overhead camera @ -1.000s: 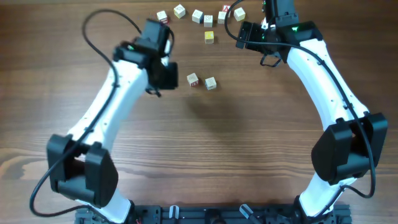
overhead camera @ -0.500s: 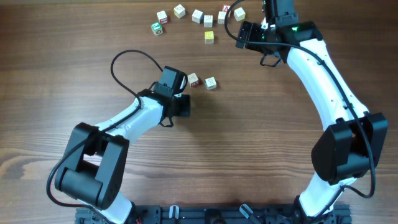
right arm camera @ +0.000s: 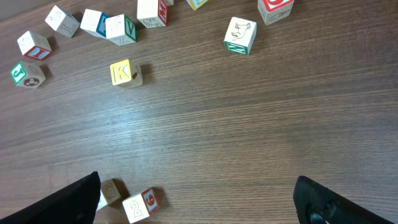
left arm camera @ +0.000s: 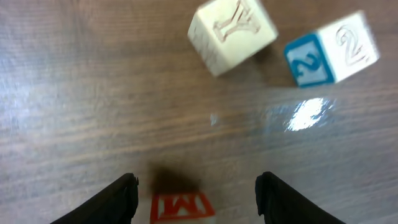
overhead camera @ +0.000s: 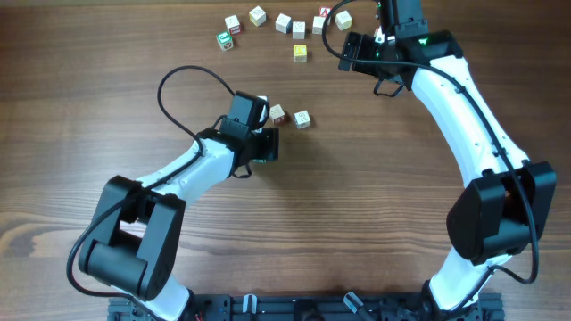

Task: Form a circle
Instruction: 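Lower the 8 block near the Y and 2 blocks and release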

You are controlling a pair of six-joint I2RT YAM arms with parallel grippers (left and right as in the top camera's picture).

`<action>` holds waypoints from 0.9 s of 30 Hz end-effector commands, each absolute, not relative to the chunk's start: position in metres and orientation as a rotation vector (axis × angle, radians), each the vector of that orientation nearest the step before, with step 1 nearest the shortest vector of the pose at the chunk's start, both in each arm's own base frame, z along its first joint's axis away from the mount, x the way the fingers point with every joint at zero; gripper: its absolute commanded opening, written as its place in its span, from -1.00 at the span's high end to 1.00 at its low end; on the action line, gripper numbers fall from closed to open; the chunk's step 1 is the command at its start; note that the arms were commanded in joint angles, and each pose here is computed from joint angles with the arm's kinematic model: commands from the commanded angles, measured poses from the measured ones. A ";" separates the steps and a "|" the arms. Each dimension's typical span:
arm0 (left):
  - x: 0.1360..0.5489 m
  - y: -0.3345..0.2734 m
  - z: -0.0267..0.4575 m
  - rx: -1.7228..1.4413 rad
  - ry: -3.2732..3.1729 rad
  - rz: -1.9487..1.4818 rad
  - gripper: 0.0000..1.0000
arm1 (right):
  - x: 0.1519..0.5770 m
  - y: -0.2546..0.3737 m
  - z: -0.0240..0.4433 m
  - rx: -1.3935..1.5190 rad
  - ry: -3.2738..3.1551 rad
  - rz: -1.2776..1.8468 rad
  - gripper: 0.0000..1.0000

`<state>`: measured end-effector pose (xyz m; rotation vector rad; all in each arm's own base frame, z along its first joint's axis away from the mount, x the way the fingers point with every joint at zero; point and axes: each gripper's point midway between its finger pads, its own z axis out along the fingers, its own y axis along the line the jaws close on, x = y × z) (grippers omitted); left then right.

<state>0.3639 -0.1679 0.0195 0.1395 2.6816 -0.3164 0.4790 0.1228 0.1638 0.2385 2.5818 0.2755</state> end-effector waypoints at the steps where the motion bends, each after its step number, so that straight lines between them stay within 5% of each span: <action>1: 0.353 -0.165 0.015 0.140 2.730 -0.309 -0.27 | 0.474 0.118 0.147 0.265 2.615 0.235 -0.99; 3: 0.348 -0.163 0.012 0.140 2.756 -0.298 -0.20 | 0.473 0.118 0.143 0.266 2.623 0.231 -1.00; 6: 0.347 -0.162 0.012 0.140 2.759 -0.296 0.27 | 0.471 0.118 0.139 0.267 2.632 0.228 -0.99; 12: 0.361 -0.165 0.018 0.144 2.693 -0.300 0.43 | 0.470 0.117 0.137 0.268 2.635 0.226 -0.99; 18: 0.372 -0.170 0.025 0.145 2.637 -0.322 0.38 | 0.470 0.117 0.137 0.268 2.635 0.227 -0.98; 27: 0.372 -0.170 0.025 0.145 2.640 -0.321 -0.05 | 0.470 0.118 0.137 0.267 2.635 0.231 -1.00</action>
